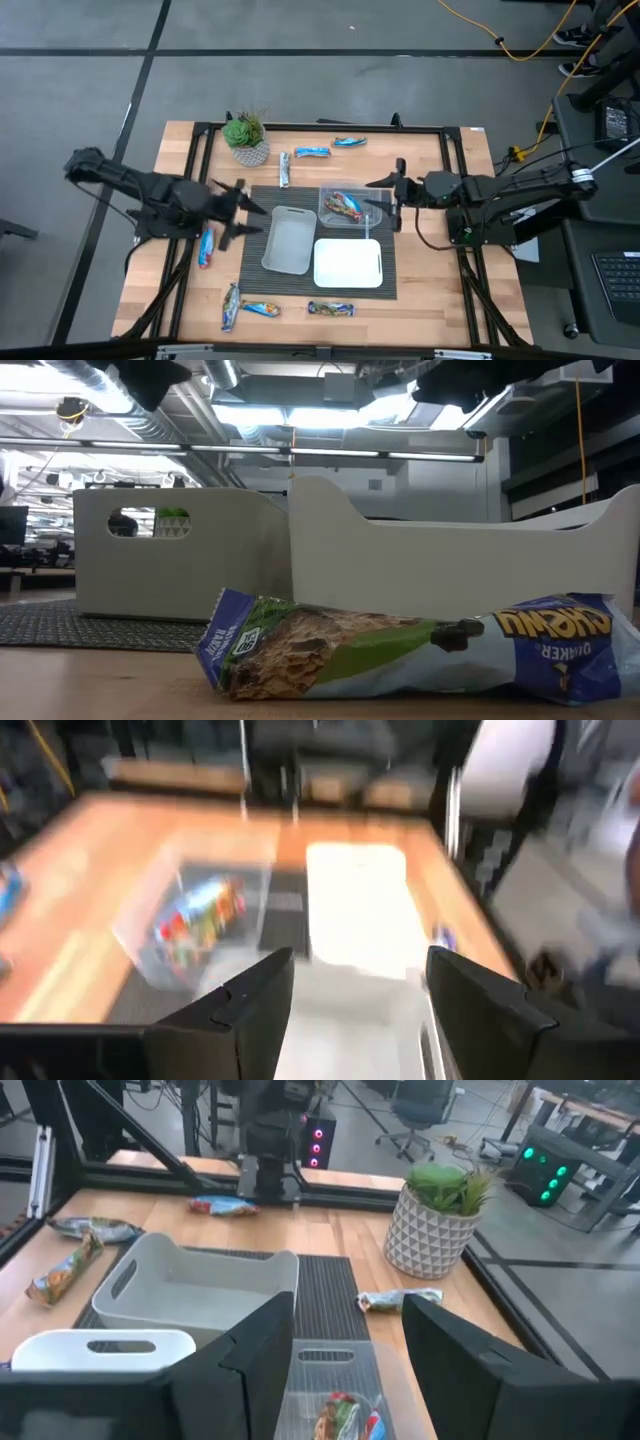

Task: Pick and place Granola Bars by type
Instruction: Put the orange granola bar into the gray bin

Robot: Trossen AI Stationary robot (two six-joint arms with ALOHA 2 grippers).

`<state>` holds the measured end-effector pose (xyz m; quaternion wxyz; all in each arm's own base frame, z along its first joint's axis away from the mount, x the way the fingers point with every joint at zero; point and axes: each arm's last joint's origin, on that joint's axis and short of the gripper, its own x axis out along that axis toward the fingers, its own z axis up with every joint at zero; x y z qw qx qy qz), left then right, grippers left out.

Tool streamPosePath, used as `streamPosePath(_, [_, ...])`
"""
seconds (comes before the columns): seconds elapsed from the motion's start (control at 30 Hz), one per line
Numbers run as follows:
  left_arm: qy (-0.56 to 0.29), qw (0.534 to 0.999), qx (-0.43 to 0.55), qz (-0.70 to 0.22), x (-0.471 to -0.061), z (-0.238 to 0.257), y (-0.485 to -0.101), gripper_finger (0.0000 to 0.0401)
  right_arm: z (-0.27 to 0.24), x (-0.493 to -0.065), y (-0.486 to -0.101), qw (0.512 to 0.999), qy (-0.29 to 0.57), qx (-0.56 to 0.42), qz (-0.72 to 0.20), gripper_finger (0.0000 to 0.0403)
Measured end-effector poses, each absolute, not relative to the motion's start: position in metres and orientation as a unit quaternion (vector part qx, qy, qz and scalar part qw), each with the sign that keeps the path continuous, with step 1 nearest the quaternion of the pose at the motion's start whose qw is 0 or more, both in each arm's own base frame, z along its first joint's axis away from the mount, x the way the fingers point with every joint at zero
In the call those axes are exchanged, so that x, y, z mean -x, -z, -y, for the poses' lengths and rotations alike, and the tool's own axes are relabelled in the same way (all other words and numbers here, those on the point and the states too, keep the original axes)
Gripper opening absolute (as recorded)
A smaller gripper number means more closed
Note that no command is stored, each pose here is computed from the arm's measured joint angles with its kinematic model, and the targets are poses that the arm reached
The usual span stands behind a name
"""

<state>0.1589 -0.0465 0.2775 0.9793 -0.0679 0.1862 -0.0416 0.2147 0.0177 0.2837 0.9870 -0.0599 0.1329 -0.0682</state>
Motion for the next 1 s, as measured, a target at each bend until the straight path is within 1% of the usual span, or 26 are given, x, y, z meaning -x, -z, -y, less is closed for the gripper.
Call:
streamPosePath(0.13, [0.073,0.96,0.054,-0.264,-0.183,0.075,-0.272,0.0221,-0.018,-0.219,-0.279,0.986,0.065,0.059,-0.144,0.0192])
streamPosePath(0.27, [0.081,0.94,0.047,-0.327,-0.199,0.104,-0.254,0.0221,-0.019,-0.221,-0.276,0.985,0.065,0.058,-0.151,0.0192])
streamPosePath(0.37, [0.067,0.921,0.049,-0.38,-0.204,0.122,-0.236,0.0221,-0.019,-0.222,-0.275,0.984,0.065,0.059,-0.153,0.0192])
streamPosePath(0.47, [0.033,0.901,0.051,-0.429,-0.203,0.139,-0.218,0.022,-0.019,-0.222,-0.275,0.984,0.065,0.059,-0.154,0.0192])
streamPosePath(0.63, [-0.007,0.861,0.06,-0.505,-0.193,0.168,-0.2,0.0199,-0.019,-0.222,-0.275,0.983,0.063,0.072,-0.154,0.0192])
streamPosePath(0.77, [-0.01,0.842,0.086,-0.532,-0.189,0.189,-0.203,0.0177,-0.019,-0.222,-0.275,0.983,0.063,0.075,-0.153,0.0192])
streamPosePath(1.0, [0.002,0.842,0.111,-0.528,-0.183,0.205,-0.21,0.0154,-0.019,-0.223,-0.277,0.983,0.062,0.087,-0.147,0.0192])
